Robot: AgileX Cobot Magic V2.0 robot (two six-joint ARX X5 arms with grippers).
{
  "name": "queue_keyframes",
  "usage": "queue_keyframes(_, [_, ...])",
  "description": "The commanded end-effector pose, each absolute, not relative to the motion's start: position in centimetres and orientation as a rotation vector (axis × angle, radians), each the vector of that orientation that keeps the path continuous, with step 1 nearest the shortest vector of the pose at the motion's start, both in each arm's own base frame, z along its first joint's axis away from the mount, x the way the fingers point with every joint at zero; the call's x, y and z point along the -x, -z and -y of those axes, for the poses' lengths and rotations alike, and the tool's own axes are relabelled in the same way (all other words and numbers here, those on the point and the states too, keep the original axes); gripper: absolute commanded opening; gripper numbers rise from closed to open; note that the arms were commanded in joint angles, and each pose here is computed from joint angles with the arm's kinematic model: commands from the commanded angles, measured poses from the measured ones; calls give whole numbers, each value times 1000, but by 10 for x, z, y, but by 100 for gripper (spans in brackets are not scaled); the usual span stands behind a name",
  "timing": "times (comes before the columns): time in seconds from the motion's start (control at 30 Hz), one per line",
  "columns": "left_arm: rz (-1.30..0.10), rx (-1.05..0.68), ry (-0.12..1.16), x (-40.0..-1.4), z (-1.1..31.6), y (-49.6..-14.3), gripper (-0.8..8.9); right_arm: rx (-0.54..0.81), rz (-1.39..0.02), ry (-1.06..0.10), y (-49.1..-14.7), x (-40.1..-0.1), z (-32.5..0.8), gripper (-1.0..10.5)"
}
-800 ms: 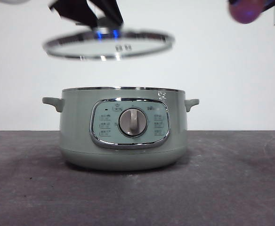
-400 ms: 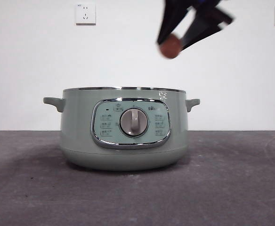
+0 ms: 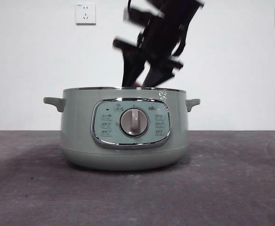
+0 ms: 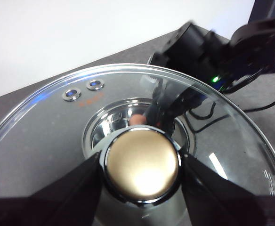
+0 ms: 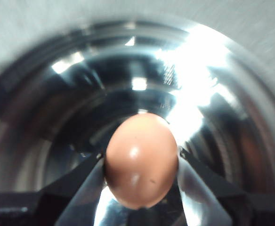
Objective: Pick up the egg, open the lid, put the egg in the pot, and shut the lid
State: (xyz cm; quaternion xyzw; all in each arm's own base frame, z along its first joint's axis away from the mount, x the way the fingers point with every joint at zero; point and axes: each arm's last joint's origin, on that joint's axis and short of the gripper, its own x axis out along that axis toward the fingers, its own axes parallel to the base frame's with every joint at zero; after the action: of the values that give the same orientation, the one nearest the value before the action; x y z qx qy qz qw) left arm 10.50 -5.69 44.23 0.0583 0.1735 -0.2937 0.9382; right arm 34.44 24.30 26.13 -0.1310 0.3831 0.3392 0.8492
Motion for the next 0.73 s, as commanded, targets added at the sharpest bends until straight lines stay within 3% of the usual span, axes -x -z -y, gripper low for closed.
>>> queue_keyframes(0.03, [-295, -102, 595, -100, 54, -449, -8, 325, -812, -716, -244, -349, -252, -13])
queue_keyframes(0.33, [-297, -102, 596, -99, 54, -448, -8, 407, -890, -723, -207, -353, -264, -13])
queue_keyframes(0.57, [-299, -103, 596, -99, 54, -448, -8, 410, -908, -728, -201, -353, -265, 8])
queue_keyframes(0.73, [-304, -104, 596, -101, 55, -448, -8, 404, -899, -728, -205, -351, -267, 419])
